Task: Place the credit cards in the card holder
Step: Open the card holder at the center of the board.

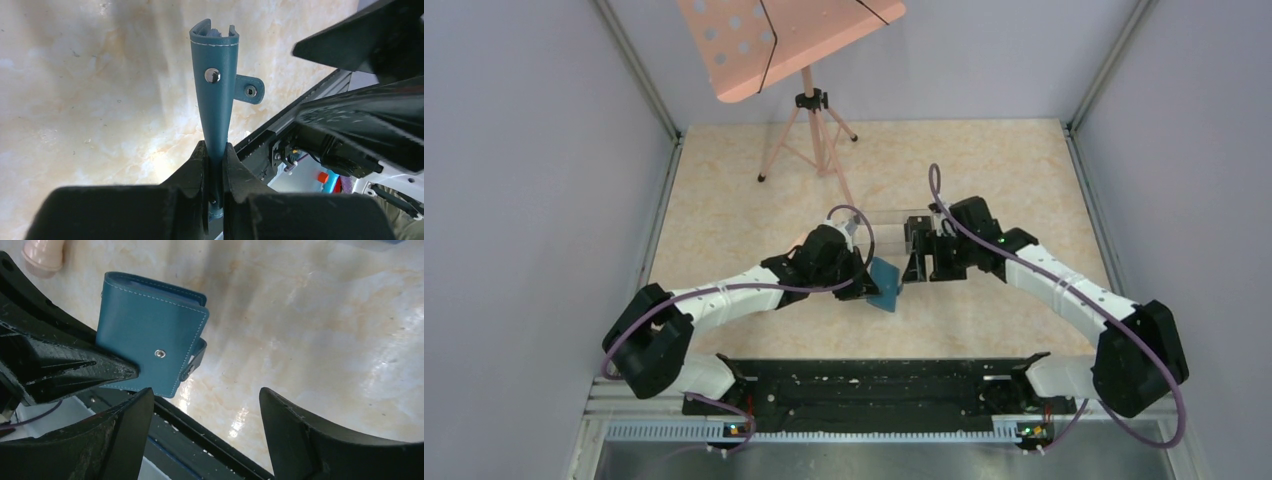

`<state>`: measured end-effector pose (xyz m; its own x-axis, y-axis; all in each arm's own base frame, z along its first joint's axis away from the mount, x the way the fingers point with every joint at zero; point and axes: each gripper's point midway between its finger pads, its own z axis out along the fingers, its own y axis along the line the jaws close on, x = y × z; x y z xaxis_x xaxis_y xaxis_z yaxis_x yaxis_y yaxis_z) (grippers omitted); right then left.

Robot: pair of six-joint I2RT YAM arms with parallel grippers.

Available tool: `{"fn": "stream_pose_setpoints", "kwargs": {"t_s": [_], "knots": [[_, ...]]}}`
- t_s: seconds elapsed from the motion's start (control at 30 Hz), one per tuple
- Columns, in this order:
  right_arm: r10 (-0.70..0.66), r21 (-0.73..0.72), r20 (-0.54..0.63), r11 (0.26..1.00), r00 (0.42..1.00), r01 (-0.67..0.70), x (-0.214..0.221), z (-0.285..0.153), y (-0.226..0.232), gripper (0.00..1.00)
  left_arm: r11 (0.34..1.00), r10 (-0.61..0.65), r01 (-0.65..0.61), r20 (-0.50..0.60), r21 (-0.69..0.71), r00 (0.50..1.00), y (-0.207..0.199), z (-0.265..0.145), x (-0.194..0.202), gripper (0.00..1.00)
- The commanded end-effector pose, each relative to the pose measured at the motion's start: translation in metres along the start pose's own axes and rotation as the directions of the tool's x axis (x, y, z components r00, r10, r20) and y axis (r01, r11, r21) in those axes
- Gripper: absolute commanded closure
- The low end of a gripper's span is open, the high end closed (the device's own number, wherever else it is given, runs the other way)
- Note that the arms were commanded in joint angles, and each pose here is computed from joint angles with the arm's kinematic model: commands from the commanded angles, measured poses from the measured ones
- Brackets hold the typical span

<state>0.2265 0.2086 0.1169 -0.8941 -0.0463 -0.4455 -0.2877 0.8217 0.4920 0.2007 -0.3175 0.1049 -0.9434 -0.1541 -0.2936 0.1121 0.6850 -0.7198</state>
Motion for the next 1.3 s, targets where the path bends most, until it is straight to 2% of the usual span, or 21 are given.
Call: {"fn": "stream_pose_setpoints", "kwargs": {"t_s": [0.0, 0.07, 0.13, 0.2, 0.33, 0.47, 0.63, 0.73, 0.9, 1.27], "knots": [[-0.027, -0.080, -0.044, 0.997, 0.999, 0.023, 0.003, 0.019, 0.025, 0.24, 0.995, 0.016, -0.019, 0.026, 0.095, 1.000, -0.024, -0.006, -0.008, 1.00], [-0.021, -0.043, -0.071, 0.999, 0.997, 0.018, 0.007, 0.029, 0.021, 0.32, 0.995, 0.018, -0.021, 0.025, 0.097, 1.000, -0.025, -0.006, -0.008, 1.00], [-0.003, -0.014, -0.091, 1.000, 0.996, 0.002, 0.009, 0.038, 0.015, 0.46, 0.995, 0.019, -0.022, 0.028, 0.099, 0.999, -0.025, -0.007, -0.009, 1.00], [0.005, 0.002, -0.101, 1.000, 0.995, -0.005, 0.010, 0.043, 0.011, 0.56, 0.995, 0.020, -0.023, 0.030, 0.100, 0.999, -0.026, -0.007, -0.009, 1.00], [0.012, -0.001, -0.099, 1.000, 0.995, -0.012, 0.008, 0.048, 0.012, 0.65, 0.994, 0.022, -0.026, 0.035, 0.105, 0.999, -0.027, -0.009, -0.010, 1.00], [0.001, -0.025, -0.086, 1.000, 0.996, -0.003, 0.005, 0.048, 0.016, 0.67, 0.994, 0.024, -0.027, 0.035, 0.102, 0.999, -0.026, -0.009, -0.009, 1.00], [-0.005, -0.042, -0.077, 0.999, 0.997, 0.002, 0.003, 0.049, 0.018, 0.61, 0.994, 0.026, -0.028, 0.026, 0.103, 0.999, -0.025, -0.009, -0.007, 1.00], [0.007, -0.040, -0.072, 0.999, 0.997, -0.010, 0.003, 0.051, 0.017, 0.61, 0.994, 0.027, -0.030, 0.026, 0.106, 0.999, -0.026, -0.009, -0.007, 1.00], [0.031, -0.015, -0.062, 0.999, 0.998, -0.032, 0.003, 0.057, 0.006, 0.69, 0.991, 0.032, -0.037, 0.038, 0.130, 0.999, -0.031, -0.010, -0.010, 1.00], [0.081, -0.117, -0.046, 0.989, 0.996, -0.086, 0.005, 0.056, 0.004, 0.90, 0.991, 0.034, -0.041, 0.054, 0.131, 0.998, -0.031, -0.014, -0.011, 1.00]]}}
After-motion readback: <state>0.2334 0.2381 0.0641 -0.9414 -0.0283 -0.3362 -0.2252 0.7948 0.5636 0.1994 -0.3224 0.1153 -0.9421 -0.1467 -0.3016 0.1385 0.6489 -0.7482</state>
